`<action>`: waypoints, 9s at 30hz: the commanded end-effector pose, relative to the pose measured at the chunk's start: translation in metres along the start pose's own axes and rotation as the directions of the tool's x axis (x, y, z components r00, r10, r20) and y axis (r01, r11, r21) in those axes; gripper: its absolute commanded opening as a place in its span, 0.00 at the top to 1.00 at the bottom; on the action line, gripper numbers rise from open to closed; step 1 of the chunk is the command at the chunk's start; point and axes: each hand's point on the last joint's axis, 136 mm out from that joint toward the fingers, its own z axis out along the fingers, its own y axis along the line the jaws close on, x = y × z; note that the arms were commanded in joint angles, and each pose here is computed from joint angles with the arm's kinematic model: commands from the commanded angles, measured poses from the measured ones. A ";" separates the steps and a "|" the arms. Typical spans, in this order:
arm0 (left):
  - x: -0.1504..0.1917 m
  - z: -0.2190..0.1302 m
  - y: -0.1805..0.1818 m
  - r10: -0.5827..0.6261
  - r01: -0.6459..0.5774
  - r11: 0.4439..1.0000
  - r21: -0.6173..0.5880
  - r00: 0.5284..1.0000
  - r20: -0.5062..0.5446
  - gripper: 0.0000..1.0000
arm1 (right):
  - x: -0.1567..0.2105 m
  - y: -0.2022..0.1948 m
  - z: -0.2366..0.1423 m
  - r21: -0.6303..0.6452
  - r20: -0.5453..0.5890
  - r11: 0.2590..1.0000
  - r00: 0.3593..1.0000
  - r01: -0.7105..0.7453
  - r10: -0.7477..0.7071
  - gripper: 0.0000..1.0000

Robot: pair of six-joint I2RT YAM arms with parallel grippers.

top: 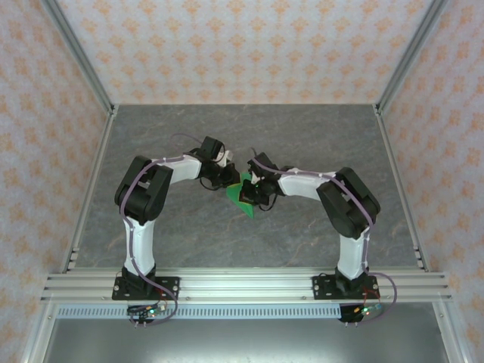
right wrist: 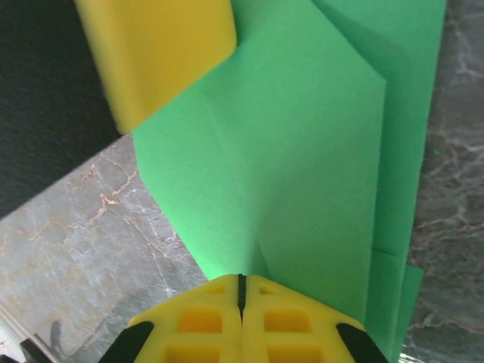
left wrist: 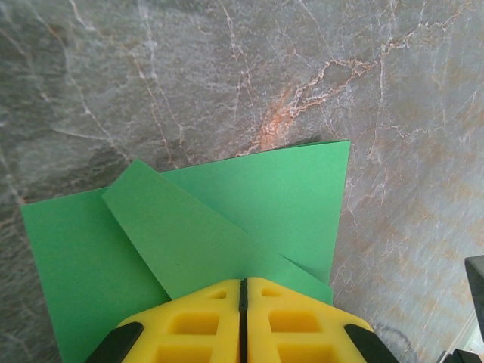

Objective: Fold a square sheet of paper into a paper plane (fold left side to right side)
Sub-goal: Fourth fold the wing at the center of the table, then turn over the paper at the center of the table, then pick up the paper from the center of the table.

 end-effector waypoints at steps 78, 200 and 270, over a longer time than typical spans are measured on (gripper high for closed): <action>0.001 -0.015 -0.011 -0.065 0.062 0.997 0.055 0.996 0.067 0.58 | -0.005 -0.005 -0.189 0.076 0.622 0.982 0.761 0.175 -0.184 0.20; 0.012 -0.341 -0.058 0.329 -0.005 0.922 -0.386 0.534 0.779 0.35 | -0.023 -0.028 -0.174 0.911 -0.158 0.178 0.713 0.372 -0.683 0.97; 0.010 0.010 -0.073 0.124 -0.137 0.982 0.127 0.987 0.107 0.79 | -0.032 -0.064 -0.208 -0.320 0.541 0.938 0.839 0.134 0.064 0.00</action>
